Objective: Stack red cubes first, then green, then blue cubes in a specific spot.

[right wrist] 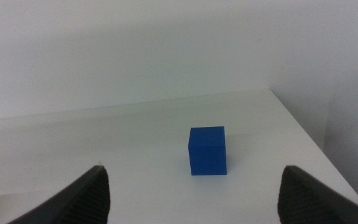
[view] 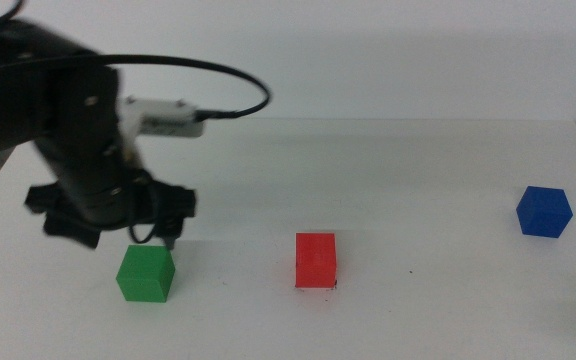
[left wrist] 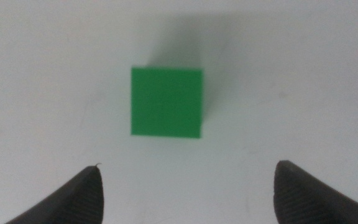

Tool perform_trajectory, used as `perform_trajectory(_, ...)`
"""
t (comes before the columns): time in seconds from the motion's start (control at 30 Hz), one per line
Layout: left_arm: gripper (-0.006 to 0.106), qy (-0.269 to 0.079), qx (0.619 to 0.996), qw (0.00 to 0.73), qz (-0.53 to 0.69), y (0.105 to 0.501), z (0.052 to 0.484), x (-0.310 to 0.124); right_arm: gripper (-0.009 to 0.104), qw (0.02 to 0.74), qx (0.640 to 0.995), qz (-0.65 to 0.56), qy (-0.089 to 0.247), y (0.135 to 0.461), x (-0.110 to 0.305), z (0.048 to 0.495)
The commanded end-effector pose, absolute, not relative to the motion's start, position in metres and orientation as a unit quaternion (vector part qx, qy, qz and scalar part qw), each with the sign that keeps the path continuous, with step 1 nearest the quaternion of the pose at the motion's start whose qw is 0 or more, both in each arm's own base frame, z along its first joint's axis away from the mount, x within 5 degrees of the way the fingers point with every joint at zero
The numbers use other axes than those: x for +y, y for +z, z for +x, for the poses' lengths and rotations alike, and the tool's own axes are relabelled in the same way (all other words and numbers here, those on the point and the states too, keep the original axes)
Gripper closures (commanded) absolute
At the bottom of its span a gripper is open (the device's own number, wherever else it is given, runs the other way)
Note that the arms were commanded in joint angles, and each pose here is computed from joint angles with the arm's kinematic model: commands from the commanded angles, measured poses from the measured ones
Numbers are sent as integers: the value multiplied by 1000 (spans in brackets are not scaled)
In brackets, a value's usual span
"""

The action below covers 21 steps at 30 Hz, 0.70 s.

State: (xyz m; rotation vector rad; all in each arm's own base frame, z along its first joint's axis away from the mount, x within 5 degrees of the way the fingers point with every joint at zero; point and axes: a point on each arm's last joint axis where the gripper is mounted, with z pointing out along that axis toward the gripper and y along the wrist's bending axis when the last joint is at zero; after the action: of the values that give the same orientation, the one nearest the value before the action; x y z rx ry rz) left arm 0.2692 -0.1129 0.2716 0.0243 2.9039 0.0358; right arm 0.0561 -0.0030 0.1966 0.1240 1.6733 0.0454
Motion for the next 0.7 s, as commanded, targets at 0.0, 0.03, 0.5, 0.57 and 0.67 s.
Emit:
perform_trajectory(0.0, 7, -25, 993, 111, 5, 262, 271, -98, 2, 672, 738, 50, 13, 197, -3, 56)
perform_trajectory(0.03, 7, -35, 993, 117, 2, 258, 273, -95, 2, 672, 738, 50, 13, 197, -3, 56)
perform_trajectory(0.5, 7, -32, 993, 113, -12, 196, 305, -88, 2, 672, 738, 50, 13, 197, -3, 56)
perform_trajectory(0.57, 8, -28, 994, 101, -12, 185, 309, -88, 2, 672, 738, 50, 13, 197, -3, 56)
perform_trajectory(0.67, 18, -24, 996, 86, -12, 174, 311, -89, 2, 672, 738, 50, 13, 197, -3, 56)
